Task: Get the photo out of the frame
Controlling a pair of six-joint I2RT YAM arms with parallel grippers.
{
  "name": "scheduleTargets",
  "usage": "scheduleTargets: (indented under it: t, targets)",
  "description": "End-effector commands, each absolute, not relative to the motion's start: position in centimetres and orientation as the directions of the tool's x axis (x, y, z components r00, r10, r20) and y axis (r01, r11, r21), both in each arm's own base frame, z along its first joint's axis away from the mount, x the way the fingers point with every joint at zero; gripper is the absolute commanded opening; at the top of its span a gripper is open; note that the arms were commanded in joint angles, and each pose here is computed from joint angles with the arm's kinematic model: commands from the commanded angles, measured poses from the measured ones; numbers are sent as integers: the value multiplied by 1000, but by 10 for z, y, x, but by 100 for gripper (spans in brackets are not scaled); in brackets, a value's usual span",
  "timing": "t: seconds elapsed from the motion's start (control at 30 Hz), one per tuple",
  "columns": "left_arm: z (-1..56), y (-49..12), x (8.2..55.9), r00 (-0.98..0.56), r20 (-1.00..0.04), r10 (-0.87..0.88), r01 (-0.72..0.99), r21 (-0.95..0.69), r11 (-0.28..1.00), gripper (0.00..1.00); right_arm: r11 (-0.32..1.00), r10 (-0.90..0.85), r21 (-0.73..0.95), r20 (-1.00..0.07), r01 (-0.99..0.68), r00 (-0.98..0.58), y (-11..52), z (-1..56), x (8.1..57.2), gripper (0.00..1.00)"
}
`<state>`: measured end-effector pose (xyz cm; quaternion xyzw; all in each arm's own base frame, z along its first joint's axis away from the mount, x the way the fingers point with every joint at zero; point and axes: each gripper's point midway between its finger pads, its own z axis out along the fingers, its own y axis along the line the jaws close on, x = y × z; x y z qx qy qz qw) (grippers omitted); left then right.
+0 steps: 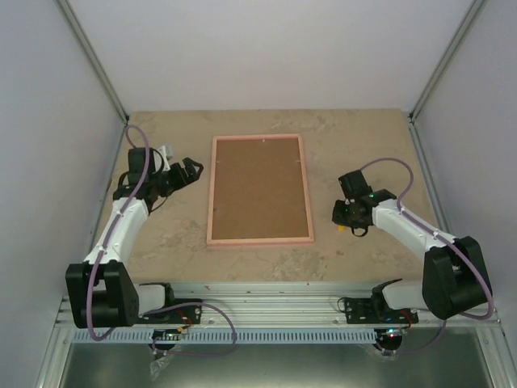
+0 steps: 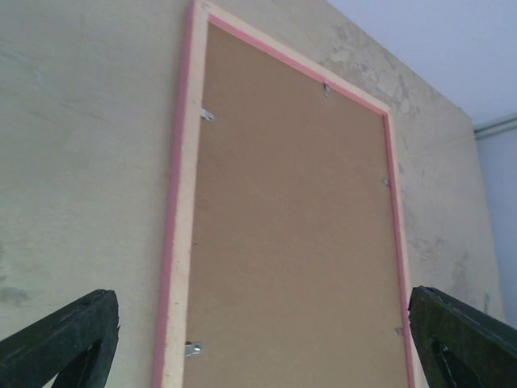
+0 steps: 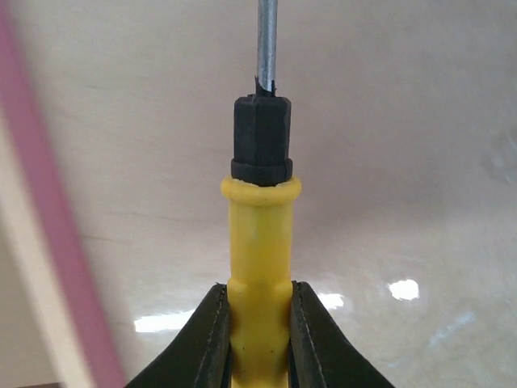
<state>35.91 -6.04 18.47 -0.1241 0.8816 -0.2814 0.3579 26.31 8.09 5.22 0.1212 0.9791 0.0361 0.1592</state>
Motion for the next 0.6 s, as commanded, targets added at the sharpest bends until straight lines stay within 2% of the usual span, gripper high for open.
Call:
scheduleTargets:
  t: [0.0, 0.23, 0.57]
  targets:
    - [194, -87, 358, -751, -520, -407, 68, -675, 735, 100, 984, 128, 166, -415, 63, -901, 114, 87, 290, 1]
    - [200, -139, 352, -803, -488, -341, 145, -716, 683, 100, 945, -72, 235, -526, -226, -847, 185, 119, 307, 0]
    - [206, -202, 334, -851, -434, -296, 207, -795, 570, 99, 808, -288, 241, -636, -538, -716, 272, 151, 296, 2]
